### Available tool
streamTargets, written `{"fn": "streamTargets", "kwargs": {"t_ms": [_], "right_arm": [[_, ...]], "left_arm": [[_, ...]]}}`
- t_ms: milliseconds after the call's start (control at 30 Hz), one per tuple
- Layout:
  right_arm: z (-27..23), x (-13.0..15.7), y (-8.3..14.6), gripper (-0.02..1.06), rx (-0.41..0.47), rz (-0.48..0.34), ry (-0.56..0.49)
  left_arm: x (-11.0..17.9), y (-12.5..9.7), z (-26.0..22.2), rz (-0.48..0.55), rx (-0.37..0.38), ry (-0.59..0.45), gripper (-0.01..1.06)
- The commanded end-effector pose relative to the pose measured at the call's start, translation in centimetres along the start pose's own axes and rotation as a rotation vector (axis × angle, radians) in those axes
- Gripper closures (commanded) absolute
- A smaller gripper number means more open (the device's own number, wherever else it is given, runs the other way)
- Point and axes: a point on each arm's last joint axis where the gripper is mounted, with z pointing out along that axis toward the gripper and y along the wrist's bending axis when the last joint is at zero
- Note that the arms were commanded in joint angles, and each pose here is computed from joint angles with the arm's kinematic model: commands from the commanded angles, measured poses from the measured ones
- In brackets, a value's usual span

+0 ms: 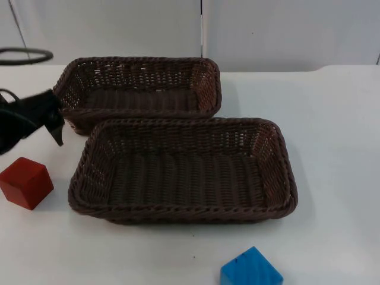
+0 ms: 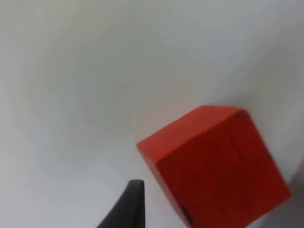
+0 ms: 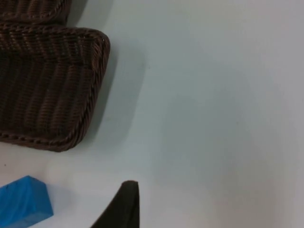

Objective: Pick up one cube with the left hand and place it into the upper basket. Pick up one cube with the right hand and place it into the lower basket.

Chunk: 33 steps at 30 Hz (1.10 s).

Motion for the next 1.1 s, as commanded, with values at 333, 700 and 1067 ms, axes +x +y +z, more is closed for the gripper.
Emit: {"fn": "streamTargets", "kwargs": {"t_ms": [333,700,1067], "right_arm": [[0.5,-1.0,0.0,-0.01,-0.007,-0.016,-0.029],[0.5,-1.0,0.0,-0.01,-0.007,-0.045,-0.029],[0.5,-1.0,0.0,-0.01,-0.006,-0.058,-0.031]], "left_arm": [[0.6,0.3,3.6,-0.073,0.004,0.025,0.0],[0.9,0.4,4.5,-0.077,0.001,0.031,0.3],[0.5,0.2,3.6,-0.04,0.011,0.014,1.05]]}}
